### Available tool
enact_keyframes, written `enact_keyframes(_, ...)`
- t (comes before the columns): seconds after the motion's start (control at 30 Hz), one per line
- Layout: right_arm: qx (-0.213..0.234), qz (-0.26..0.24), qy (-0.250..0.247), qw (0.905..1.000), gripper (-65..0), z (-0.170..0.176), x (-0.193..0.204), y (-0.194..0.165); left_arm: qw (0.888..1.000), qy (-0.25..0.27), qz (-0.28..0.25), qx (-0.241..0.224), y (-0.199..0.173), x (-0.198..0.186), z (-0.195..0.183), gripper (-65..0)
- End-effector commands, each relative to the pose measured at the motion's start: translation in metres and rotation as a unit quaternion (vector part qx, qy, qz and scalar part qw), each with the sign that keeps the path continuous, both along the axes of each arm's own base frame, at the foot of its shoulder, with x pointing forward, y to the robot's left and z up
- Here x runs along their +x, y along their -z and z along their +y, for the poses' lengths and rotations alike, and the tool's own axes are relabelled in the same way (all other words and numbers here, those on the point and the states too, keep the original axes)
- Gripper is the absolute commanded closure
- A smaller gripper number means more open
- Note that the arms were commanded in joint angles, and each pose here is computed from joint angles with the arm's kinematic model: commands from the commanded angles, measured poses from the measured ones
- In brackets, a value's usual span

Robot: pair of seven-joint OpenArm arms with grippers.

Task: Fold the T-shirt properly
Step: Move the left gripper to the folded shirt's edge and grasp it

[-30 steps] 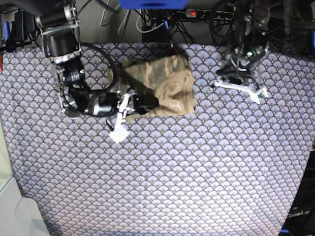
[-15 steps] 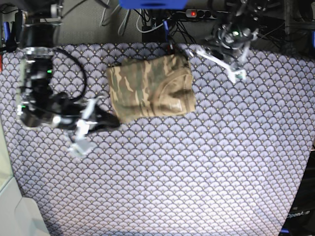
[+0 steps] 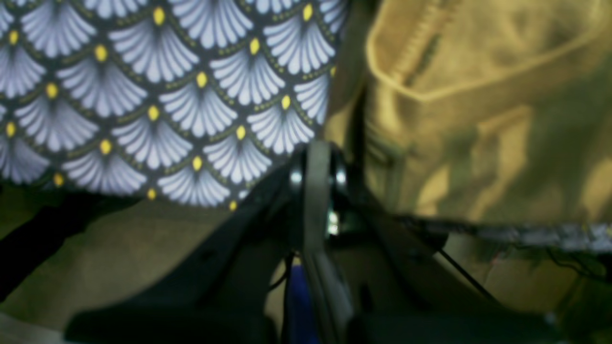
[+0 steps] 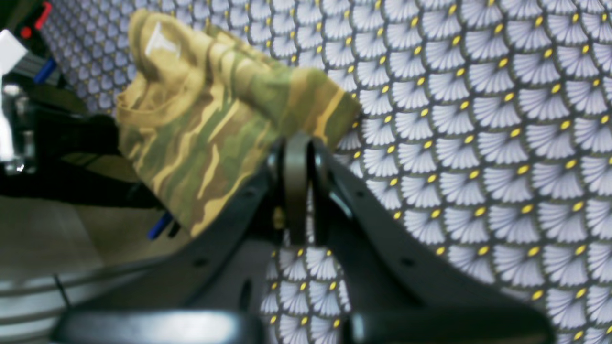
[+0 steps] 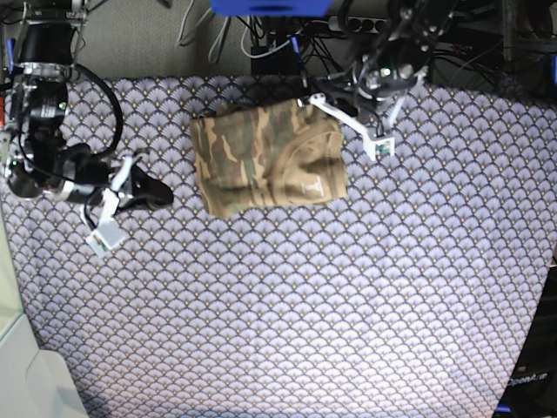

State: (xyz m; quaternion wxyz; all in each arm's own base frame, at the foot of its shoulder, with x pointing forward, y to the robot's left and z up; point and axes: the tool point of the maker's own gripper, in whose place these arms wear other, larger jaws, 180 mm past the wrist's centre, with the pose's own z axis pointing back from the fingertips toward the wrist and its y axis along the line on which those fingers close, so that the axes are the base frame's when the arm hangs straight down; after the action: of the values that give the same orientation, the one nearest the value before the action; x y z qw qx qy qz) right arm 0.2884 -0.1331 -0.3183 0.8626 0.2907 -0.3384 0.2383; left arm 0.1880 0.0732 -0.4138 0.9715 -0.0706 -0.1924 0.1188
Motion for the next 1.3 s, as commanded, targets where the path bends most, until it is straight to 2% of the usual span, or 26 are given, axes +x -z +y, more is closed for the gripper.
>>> enact_keyframes(0.0, 0.006, -0.027, 0.004, 0.9996, -0.2, -0.004, 0.007, -0.015, 1.000, -0.001, -0.014, 0.000, -0.005, 0.010, -0.001, -0.8)
enact_keyframes(0.13, 0.004, -0.025, 0.012, 0.9996, -0.2, -0.010, 0.006, -0.014, 1.000, -0.004, -0.009, 0.009, 0.005, 0.018, 0.000, -0.8)
enact_keyframes(0.3, -0.008, -0.015, 0.006, 0.9998, -0.3, -0.012, 0.003, -0.010, 1.000, 0.024, -0.012, 0.011, 0.011, 0.037, -0.022, -0.8)
enact_keyframes(0.5, -0.004, -0.011, 0.003, 0.9999, -0.3, -0.008, 0.001, -0.009, 0.999, 0.023, -0.029, -0.004, 0.005, 0.080, -0.051, -0.8)
enact_keyframes(0.63, 0.000, -0.002, 0.004, 1.0000, -0.3, -0.006, -0.004, -0.003, 0.998, 0.013, -0.055, 0.009, -0.001, 0.117, -0.051, -0.8)
enact_keyframes(0.77, 0.002, 0.002, 0.005, 1.0000, -0.3, -0.005, -0.007, 0.000, 0.996, -0.001, -0.082, 0.046, -0.004, 0.158, -0.034, -0.8)
enact_keyframes(0.9, 0.000, 0.009, 0.006, 0.9999, -0.3, -0.007, -0.011, 0.004, 0.994, -0.006, -0.092, 0.060, -0.013, 0.179, -0.025, -0.8)
enact_keyframes(1.03, -0.008, 0.001, 0.009, 0.9999, -0.3, -0.016, -0.008, 0.000, 0.997, 0.009, -0.068, 0.037, -0.030, 0.169, -0.027, -0.8)
enact_keyframes(1.13, -0.013, -0.007, 0.021, 0.9997, -0.3, -0.025, -0.002, -0.001, 0.999, 0.027, -0.039, 0.013, -0.031, 0.133, -0.032, -0.8)
enact_keyframes(1.27, -0.053, -0.012, 0.038, 0.9978, -0.3, -0.041, 0.017, 0.002, 1.000, 0.007, 0.004, -0.007, -0.019, 0.086, -0.014, -0.8)
